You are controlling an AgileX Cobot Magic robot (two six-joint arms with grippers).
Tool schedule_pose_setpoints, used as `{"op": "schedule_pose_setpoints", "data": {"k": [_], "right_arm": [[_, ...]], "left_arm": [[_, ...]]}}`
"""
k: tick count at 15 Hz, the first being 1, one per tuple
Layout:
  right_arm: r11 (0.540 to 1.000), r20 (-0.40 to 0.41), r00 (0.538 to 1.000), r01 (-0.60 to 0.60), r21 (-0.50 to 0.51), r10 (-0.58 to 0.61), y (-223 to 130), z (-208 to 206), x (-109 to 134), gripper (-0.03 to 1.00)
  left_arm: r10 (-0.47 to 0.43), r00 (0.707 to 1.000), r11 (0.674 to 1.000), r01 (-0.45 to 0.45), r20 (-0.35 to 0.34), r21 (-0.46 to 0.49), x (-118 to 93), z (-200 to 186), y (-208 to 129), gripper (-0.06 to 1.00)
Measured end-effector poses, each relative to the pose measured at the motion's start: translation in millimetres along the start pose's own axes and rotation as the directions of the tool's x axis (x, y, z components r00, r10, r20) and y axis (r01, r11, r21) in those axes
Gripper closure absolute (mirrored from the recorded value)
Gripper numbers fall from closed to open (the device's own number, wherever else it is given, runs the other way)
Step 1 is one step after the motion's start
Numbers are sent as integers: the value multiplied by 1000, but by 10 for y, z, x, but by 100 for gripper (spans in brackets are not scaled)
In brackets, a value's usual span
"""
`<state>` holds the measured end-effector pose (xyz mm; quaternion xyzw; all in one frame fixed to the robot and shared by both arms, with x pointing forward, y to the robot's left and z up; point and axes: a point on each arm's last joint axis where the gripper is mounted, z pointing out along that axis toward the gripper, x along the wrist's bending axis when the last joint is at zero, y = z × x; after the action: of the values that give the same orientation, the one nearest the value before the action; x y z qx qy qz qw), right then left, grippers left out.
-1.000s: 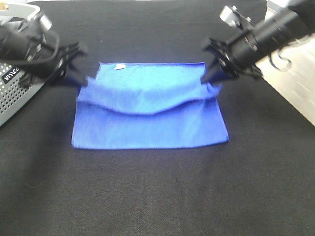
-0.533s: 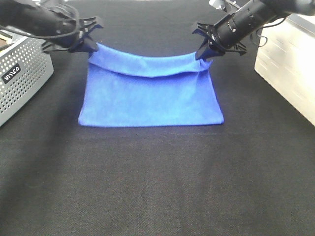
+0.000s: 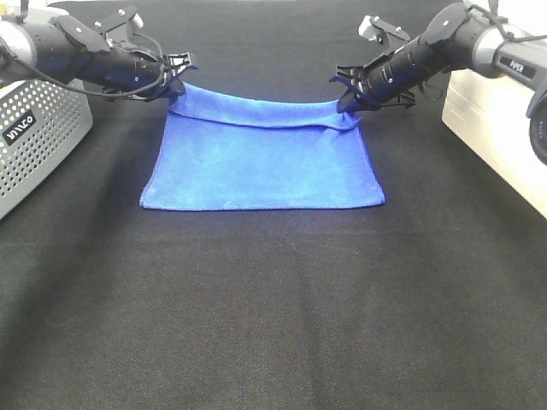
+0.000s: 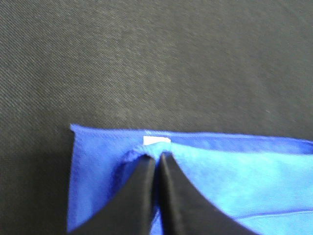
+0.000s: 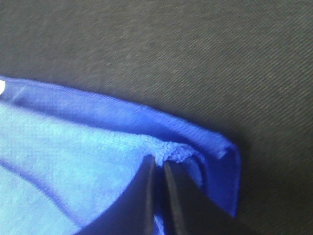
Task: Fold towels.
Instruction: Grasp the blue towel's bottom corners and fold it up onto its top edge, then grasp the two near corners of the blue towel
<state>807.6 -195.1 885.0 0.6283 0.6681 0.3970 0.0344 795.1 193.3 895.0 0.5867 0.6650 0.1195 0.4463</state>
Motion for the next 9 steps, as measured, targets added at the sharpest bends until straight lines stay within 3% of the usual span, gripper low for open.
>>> {"op": "schedule_pose_setpoints", "data": {"k": [1,3,4,6,9], "right_arm": [[1000,4,1000,0,-8,0,1,10,-10,84],[1000,8,1000,-24,-19,24,12,8,-13,50],[1000,13,999,-30,-9,30,16,-11,-5,32],[995,33,999,39,94,-42,14,-155,62,17],[979,43,995,86,183,-95,72,-403,185,15]], "left_arm": [[5,1000,1000,-5,-1,0,4,6,-4,72],[17,1000,1000,-17,-1,-1,3,5,-1,39],[30,1000,999,-30,5,14,-9,-3,-5,29],[71,997,994,-73,30,81,-47,-59,-12,22],[70,994,971,-87,86,225,-29,-273,44,25]]}}
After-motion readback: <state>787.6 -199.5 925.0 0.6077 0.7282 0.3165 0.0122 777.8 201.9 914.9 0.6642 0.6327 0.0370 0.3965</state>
